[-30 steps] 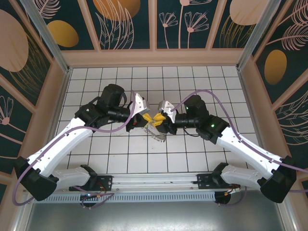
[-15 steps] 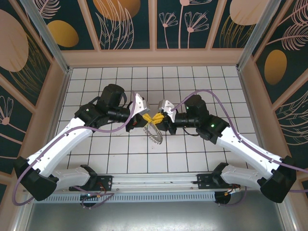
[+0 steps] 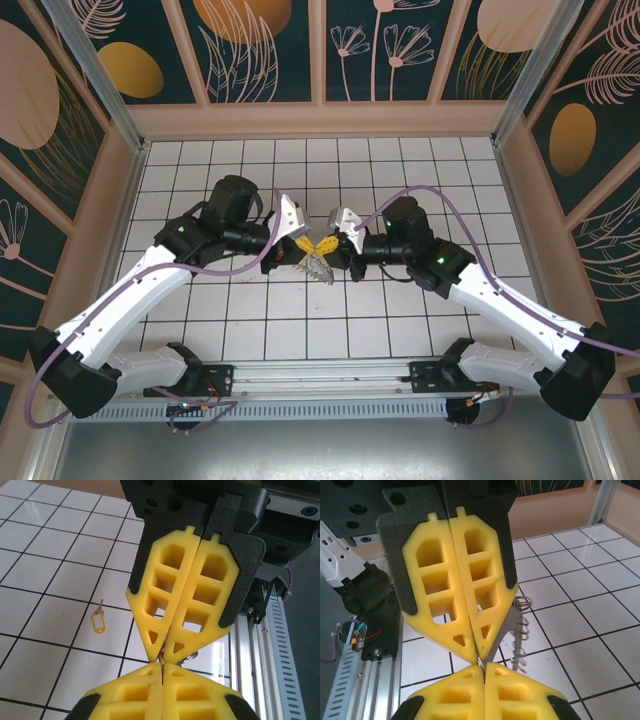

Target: Put the keys on the keyring

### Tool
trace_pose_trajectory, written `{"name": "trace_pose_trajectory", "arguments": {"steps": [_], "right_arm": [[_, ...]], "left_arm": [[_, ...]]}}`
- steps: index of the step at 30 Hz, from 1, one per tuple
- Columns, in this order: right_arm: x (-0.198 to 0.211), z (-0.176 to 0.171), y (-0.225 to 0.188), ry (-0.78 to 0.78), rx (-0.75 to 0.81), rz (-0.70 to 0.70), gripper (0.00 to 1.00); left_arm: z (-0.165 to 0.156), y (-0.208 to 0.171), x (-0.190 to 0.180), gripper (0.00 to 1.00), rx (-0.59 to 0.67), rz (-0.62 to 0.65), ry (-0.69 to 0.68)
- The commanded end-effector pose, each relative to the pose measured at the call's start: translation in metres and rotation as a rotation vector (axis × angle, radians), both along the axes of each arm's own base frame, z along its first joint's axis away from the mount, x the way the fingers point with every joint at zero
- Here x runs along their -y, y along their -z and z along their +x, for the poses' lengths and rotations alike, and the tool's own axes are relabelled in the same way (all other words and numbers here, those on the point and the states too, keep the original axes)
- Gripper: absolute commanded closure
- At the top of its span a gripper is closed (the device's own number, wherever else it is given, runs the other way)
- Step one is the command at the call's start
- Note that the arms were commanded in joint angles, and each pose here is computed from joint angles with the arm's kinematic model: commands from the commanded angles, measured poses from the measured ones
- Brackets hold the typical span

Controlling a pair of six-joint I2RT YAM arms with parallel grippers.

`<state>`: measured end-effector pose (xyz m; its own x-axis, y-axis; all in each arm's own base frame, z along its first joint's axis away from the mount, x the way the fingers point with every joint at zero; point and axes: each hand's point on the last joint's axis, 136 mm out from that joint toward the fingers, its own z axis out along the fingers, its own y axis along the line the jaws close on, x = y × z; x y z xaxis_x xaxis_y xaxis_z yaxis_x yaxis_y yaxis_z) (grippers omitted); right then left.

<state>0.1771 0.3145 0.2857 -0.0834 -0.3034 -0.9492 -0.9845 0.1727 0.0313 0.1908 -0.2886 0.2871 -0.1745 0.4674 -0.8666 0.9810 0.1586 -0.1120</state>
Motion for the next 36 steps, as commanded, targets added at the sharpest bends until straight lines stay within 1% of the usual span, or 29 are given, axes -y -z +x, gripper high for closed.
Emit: {"name": "trace_pose_trajectory", "arguments": {"steps": [1, 2, 4, 6, 10, 13, 21, 27, 31, 33, 36], "right_arm": [[0.002, -0.006, -0.036, -0.020, 0.072, 0.128, 1.00], [0.005, -0.008, -0.042, -0.025, 0.076, 0.153, 1.00], [0.010, -0.012, -0.054, -0.037, 0.079, 0.210, 1.00], [0.015, -0.017, -0.065, -0.050, 0.084, 0.268, 1.00], [0.024, -0.026, -0.083, -0.075, 0.087, 0.377, 1.00], [0.027, -0.031, -0.090, -0.098, 0.077, 0.442, 1.00], [0.026, -0.030, -0.089, -0.098, 0.060, 0.464, 1.00], [0.026, -0.029, -0.086, -0.094, 0.054, 0.465, 1.00], [0.025, -0.027, -0.083, -0.091, 0.046, 0.464, 1.00], [0.024, -0.027, -0.082, -0.092, 0.045, 0.461, 1.00], [0.023, -0.025, -0.080, -0.092, 0.042, 0.458, 1.00]], "left_arm": [[-0.016, -0.033, 0.004, 0.73, 0.052, -0.145, 0.040], [-0.017, -0.034, 0.003, 0.68, 0.054, -0.165, 0.031], [-0.021, -0.039, 0.000, 0.65, 0.064, -0.224, 0.015], [-0.025, -0.044, -0.001, 0.65, 0.064, -0.277, 0.008], [-0.032, -0.054, -0.005, 0.70, 0.070, -0.365, -0.001], [-0.033, -0.060, -0.006, 0.71, 0.083, -0.391, 0.000], [-0.031, -0.073, 0.000, 0.69, 0.100, -0.438, 0.029], [-0.025, -0.067, 0.009, 0.70, 0.080, -0.436, 0.051], [-0.025, -0.069, 0.011, 0.80, 0.083, -0.447, 0.062], [-0.026, -0.070, 0.012, 0.87, 0.078, -0.454, 0.071], [-0.026, -0.064, 0.016, 1.00, 0.053, -0.452, 0.091]]}}
